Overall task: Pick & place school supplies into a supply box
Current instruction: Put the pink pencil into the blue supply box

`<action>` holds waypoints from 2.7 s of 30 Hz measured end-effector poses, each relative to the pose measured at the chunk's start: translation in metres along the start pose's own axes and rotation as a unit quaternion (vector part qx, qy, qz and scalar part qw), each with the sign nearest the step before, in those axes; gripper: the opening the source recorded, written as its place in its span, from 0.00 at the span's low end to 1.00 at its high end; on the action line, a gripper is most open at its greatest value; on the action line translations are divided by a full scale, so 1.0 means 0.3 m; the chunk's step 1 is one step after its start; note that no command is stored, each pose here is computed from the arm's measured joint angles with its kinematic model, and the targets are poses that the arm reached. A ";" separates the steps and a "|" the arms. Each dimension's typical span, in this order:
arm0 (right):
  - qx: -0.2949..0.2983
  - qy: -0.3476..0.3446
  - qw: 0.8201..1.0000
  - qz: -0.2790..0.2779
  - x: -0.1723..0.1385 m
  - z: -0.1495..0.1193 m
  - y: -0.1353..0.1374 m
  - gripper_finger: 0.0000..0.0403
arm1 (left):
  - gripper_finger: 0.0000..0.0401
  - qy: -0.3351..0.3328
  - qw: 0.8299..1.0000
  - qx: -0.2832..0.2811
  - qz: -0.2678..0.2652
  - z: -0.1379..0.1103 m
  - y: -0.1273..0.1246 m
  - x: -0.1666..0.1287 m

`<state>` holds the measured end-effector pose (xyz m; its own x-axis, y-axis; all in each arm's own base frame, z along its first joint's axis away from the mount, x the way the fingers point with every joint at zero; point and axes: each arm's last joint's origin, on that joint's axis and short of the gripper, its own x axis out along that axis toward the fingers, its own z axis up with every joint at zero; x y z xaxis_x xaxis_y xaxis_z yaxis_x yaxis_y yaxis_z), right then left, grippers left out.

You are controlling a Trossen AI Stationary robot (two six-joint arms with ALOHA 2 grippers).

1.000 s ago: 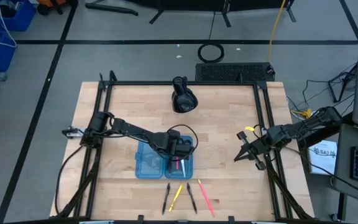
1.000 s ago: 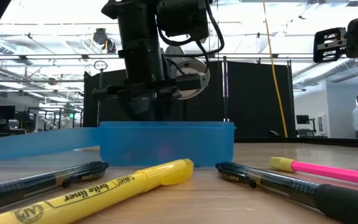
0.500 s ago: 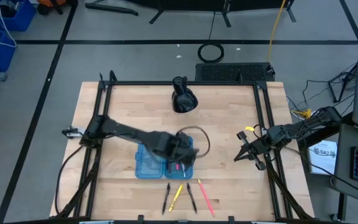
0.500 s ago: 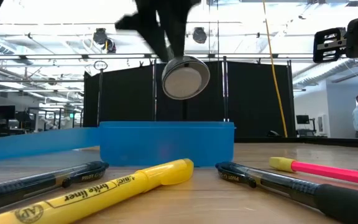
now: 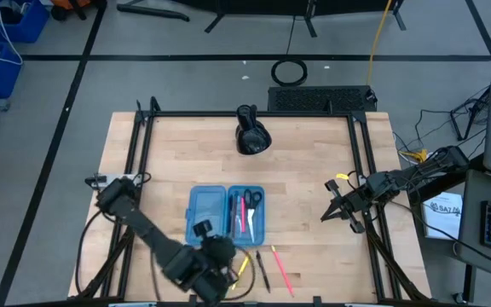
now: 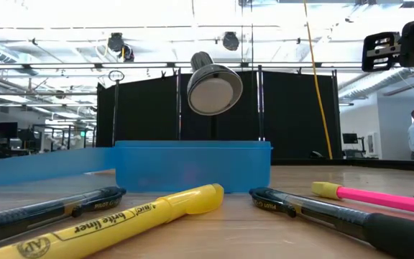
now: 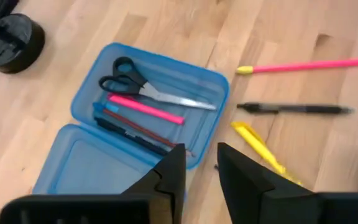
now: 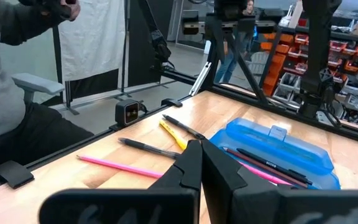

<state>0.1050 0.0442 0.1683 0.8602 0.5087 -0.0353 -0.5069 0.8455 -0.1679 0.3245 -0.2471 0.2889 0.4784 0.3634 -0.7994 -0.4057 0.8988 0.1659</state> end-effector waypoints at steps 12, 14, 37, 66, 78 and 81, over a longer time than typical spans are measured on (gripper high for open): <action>0.019 -0.045 0.999 -0.007 0.005 0.030 -0.006 0.00 | 0.01 -0.087 0.992 0.030 -0.087 -0.235 0.104 0.061; 0.025 -0.041 0.999 -0.007 0.007 0.027 -0.006 0.00 | 0.02 -0.132 0.980 0.059 -0.140 -0.274 0.124 0.090; 0.138 0.017 0.989 -0.039 0.039 -0.013 -0.013 0.00 | 0.01 -0.463 0.856 0.044 -0.224 -0.492 0.673 0.211; 0.341 0.345 0.799 -0.356 0.620 0.327 -0.044 0.00 | 0.02 -0.479 0.875 0.068 -0.031 -0.541 0.783 0.297; 0.514 0.455 0.637 -0.352 0.733 0.050 -0.105 0.00 | 0.02 -0.444 0.887 0.096 0.081 -0.526 0.829 0.332; 0.531 0.439 0.633 -0.353 0.743 0.056 -0.089 0.00 | 0.02 -0.431 0.891 0.089 0.112 -0.525 0.840 0.338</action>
<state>0.3093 0.1378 0.1814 0.3563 0.0505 -0.9330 0.6703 0.6818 0.2929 0.1479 -0.0223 0.1587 0.8527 0.5223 -0.0062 -0.4728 0.7768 0.4158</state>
